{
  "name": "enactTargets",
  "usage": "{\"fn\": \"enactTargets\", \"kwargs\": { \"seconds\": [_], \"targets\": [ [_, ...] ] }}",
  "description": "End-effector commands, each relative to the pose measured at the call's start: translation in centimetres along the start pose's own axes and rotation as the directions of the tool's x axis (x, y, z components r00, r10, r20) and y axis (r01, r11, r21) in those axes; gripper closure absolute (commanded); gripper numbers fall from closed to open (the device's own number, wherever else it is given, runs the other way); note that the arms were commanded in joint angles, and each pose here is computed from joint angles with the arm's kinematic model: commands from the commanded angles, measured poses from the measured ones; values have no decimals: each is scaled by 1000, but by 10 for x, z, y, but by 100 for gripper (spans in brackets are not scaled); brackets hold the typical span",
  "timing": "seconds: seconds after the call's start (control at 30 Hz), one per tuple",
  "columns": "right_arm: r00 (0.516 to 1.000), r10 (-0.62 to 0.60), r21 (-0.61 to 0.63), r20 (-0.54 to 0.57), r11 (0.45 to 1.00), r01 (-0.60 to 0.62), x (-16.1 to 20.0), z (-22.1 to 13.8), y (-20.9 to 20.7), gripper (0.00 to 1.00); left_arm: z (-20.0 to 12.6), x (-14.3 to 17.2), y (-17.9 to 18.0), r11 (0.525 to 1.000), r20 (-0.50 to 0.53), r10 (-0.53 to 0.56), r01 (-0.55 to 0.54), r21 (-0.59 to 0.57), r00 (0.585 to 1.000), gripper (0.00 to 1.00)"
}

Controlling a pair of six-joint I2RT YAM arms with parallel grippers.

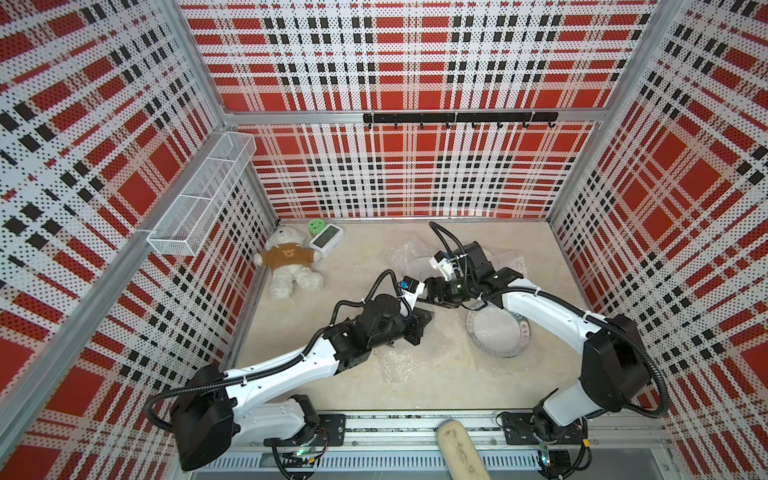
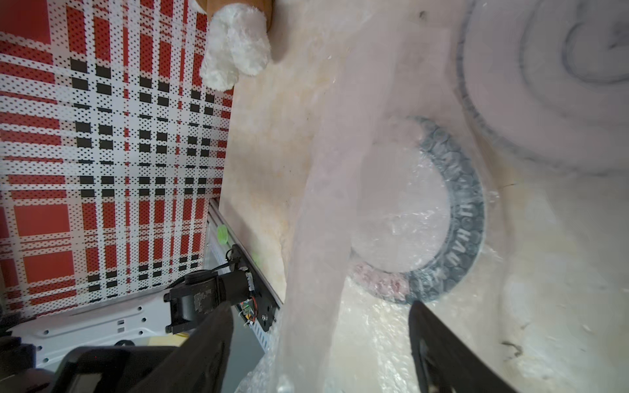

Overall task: Unpack dinner plates from bubble wrap
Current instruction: Unwrap the bubble wrap.

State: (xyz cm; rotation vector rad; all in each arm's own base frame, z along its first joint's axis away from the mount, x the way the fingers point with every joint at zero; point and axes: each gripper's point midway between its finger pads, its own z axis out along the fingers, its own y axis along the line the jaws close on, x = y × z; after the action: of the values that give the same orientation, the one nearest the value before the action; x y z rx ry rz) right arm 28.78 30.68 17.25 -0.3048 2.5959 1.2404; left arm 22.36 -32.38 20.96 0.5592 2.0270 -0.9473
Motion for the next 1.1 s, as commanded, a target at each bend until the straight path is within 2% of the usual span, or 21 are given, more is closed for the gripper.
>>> {"fn": "enactTargets", "kwargs": {
  "seconds": [0.0, 0.17, 0.47, 0.6, 0.83, 0.9, 1.0, 1.07],
  "targets": [
    [1000, -18, -81, -3, 997, 18, -2, 5, 12, 26, 0, -1, -5, 1000, 18, 2, -2, 22, 1000, 100],
    [999, -36, -68, -21, 997, 34, 2, 1, 13, 45, 2, 4, -3, 1000, 6, 7, -8, 14, 1000, 100],
    [998, -53, -25, -45, 998, 52, 7, -1, 7, 90, 4, 4, 1, 1000, 9, 11, -11, -5, 1000, 100],
    [998, -65, -4, -28, 998, 65, 2, -6, 7, 100, 3, 6, 5, 1000, 10, -3, 4, -15, 1000, 100],
    [999, -50, 31, 17, 998, 50, -9, -16, -2, 100, 2, 10, 10, 999, 8, -28, 29, -16, 1000, 100],
    [998, -52, 39, 44, 998, 51, -15, -20, -3, 100, 3, 11, 11, 999, -1, -34, 34, -15, 999, 89],
    [995, -49, 59, 87, 997, 44, -25, -31, -6, 100, 0, 7, 12, 999, 6, -37, 37, -17, 999, 56],
    [992, -40, 90, 122, 996, 29, -31, -41, -12, 100, -5, 2, 8, 1000, 25, -23, 23, -3, 999, 39]
  ]
}}
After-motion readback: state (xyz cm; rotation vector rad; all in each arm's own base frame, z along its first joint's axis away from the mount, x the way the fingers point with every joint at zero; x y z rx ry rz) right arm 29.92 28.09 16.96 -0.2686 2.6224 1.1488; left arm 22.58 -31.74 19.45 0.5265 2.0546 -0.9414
